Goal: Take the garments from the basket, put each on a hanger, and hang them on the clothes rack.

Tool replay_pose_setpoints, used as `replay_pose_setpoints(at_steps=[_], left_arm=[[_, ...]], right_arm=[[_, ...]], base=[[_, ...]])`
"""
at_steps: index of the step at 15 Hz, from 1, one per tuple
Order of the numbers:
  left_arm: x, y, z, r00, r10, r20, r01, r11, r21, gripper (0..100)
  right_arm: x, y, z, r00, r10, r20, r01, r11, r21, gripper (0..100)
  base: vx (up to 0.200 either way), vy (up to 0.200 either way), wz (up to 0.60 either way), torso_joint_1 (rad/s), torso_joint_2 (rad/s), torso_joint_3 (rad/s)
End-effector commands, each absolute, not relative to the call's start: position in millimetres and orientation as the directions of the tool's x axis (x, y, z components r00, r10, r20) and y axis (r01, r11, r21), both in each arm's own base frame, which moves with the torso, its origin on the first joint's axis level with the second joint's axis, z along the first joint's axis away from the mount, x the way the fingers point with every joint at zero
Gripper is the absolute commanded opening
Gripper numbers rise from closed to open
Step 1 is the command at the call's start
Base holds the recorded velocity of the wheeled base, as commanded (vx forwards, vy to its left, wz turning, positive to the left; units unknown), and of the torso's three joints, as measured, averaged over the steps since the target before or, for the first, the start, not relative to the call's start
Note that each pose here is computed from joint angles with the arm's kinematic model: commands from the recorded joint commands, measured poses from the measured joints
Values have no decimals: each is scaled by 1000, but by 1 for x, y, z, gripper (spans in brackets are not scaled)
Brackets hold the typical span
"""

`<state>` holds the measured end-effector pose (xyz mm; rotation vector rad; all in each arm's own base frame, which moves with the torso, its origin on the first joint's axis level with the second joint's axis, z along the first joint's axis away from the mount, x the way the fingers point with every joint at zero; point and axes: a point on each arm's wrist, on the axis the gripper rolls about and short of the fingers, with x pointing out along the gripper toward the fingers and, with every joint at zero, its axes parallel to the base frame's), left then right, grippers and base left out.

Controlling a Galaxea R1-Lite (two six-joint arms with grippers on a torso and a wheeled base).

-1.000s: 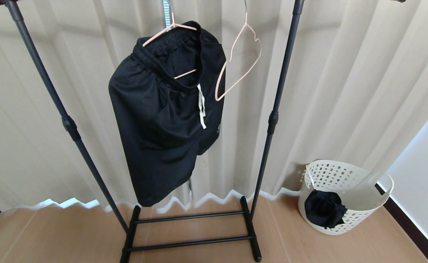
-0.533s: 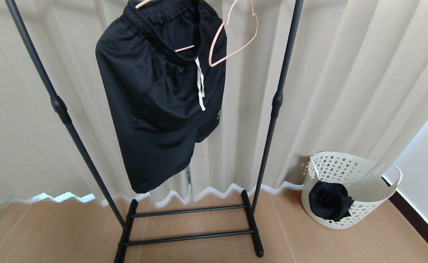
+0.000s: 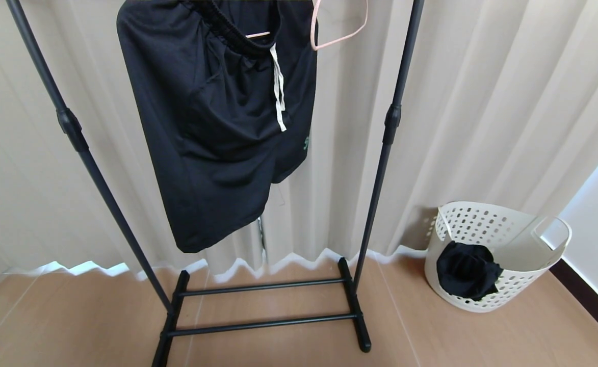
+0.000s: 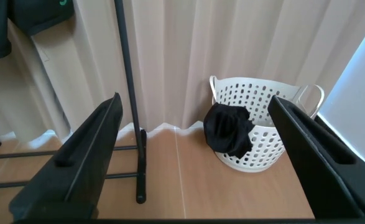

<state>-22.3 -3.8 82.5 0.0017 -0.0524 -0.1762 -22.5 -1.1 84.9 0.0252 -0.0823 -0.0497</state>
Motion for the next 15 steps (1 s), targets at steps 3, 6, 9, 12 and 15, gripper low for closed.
replay_pose_setpoints(at_steps=[3, 6, 9, 12, 15], left_arm=[[-22, -4, 83, 983, -175, 50, 175, 984, 6, 100], [-22, -4, 82, 983, -175, 48, 175, 984, 7, 100], [-22, -4, 82, 984, -174, 48, 174, 985, 8, 100], [-22, -4, 83, 983, -174, 50, 174, 985, 9, 100], [-22, -4, 83, 983, -175, 50, 175, 984, 9, 100]], right_arm=[[-22, -1, 85, 996, -51, 80, 49, 998, 27, 100], [-22, -1, 85, 996, -51, 80, 49, 998, 27, 100], [-22, -1, 85, 996, -51, 80, 49, 998, 27, 100], [-22, -1, 85, 996, -51, 80, 49, 998, 27, 100], [-22, -1, 85, 996, -51, 80, 49, 998, 27, 100]], base=[[0, 0, -600, -4, 23, 25], [0, 0, -200, 2, 2, 1], [0, -133, 0, -2, 3, 2], [0, -200, 0, 4, -1, 1], [0, -200, -400, 2, 9, 4]])
